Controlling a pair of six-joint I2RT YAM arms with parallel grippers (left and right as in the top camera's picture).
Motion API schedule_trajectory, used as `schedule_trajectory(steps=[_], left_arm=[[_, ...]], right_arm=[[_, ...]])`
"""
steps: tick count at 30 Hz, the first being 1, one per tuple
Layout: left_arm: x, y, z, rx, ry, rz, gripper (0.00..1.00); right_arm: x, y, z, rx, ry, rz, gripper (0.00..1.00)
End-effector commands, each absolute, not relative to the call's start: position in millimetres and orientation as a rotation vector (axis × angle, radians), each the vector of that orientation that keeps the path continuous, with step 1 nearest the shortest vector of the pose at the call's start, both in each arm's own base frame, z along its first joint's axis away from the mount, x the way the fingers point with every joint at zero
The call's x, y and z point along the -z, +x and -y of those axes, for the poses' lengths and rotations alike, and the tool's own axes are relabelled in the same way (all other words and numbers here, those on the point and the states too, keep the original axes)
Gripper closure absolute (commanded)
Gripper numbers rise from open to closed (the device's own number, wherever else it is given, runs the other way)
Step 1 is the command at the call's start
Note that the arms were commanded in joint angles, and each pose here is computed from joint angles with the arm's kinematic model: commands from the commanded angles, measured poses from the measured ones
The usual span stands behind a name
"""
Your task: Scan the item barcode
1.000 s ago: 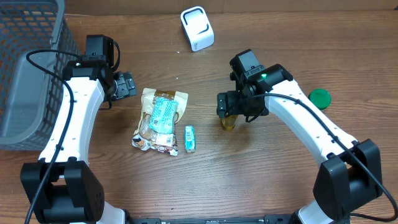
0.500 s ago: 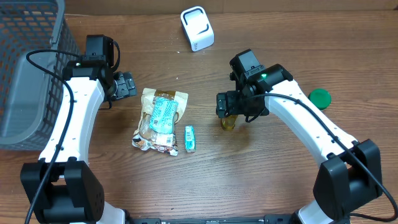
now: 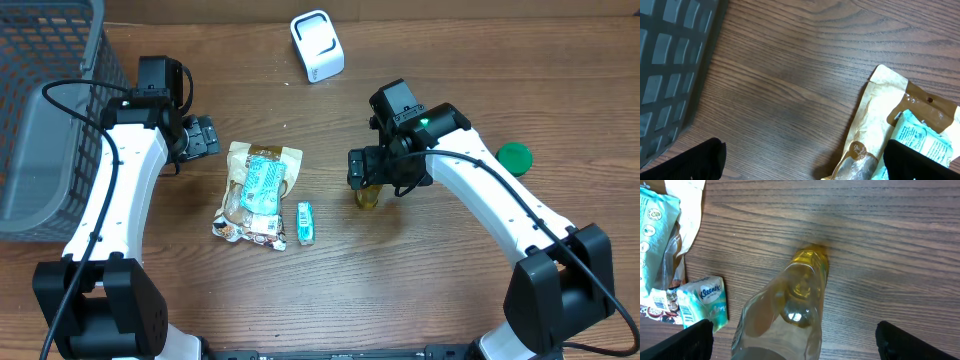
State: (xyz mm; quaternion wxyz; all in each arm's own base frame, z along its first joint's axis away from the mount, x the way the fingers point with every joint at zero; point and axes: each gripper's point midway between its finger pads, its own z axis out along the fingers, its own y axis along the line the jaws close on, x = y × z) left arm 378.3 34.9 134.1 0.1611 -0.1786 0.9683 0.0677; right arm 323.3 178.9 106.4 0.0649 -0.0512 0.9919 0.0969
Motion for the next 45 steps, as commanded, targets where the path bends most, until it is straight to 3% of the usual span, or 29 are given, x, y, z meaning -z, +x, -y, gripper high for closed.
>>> schedule_trajectory(steps=[1,28,33,45], left_arm=[[-141,382,-35,-0.195,-0.482,-2.75,0.0],[-141,382,-35,-0.195,-0.482,-2.749,0.0],[-141,382,-35,-0.195,-0.482,-2.749,0.0],[-141,382,-35,-0.195,-0.482,-2.749,0.0]], right_arm=[[-110,325,-180,-0.308,-0.158,-2.976,0.0],[-115,333,-180,-0.287,-0.143,-2.942,0.0],[-121,337,-181,-0.295,-0.144,-2.927,0.17],[-185,371,-186,-0.273,-0.137,-2.758,0.2]])
